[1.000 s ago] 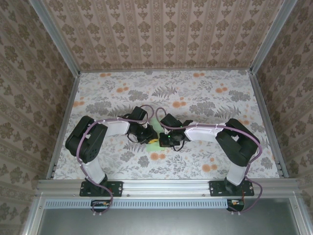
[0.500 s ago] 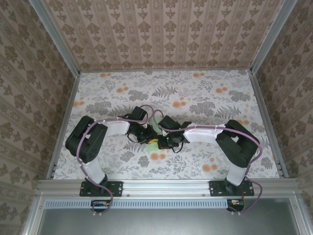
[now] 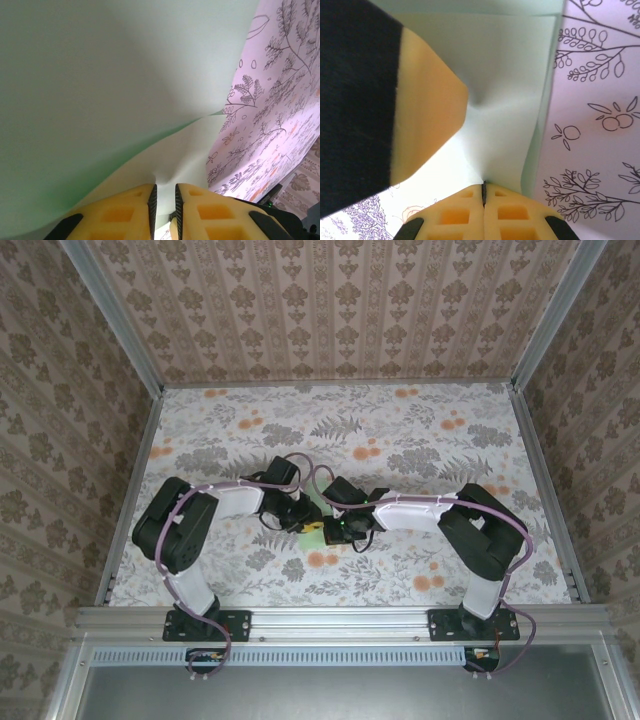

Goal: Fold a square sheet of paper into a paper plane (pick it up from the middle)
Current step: Fold the triangle a second time at the center of the table.

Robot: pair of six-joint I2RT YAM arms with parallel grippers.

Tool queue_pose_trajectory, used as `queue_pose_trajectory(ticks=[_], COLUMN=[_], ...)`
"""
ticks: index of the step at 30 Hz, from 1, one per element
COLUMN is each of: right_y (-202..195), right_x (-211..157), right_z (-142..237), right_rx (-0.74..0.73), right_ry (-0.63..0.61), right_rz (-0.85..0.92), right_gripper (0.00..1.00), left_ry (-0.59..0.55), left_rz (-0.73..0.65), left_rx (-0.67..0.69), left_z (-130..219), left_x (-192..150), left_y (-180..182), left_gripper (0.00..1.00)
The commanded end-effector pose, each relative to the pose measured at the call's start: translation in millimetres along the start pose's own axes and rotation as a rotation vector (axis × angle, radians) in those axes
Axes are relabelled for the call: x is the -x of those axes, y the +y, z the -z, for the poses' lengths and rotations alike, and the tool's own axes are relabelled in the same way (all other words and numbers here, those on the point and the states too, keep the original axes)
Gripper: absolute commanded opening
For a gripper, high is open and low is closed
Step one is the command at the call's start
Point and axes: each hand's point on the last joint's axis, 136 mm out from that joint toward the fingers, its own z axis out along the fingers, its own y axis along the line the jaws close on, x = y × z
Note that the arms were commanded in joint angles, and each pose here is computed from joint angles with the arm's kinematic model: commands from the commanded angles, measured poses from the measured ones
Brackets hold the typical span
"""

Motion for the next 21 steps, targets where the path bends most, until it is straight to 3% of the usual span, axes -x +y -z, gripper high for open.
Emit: queue_pose_trajectory(ticks=[1, 21], right_y=[-6.7, 18.6], right_x=[-1.0, 14.9], right_z=[1.1, 10.9], right_rx=[-0.044, 0.053], right_ry=[0.009, -0.03], right_rz=[-0.003, 0.024], right_gripper=[0.02, 0.02], left_ry=[-0.054, -0.046], left_rz=[0.005, 0.036], left_rx=[0.039, 0.09], left_z=[9.1, 4.2], left_x=[6.0, 6.9], left_y=[12.3, 34.5], left_gripper=[0.23, 0.19])
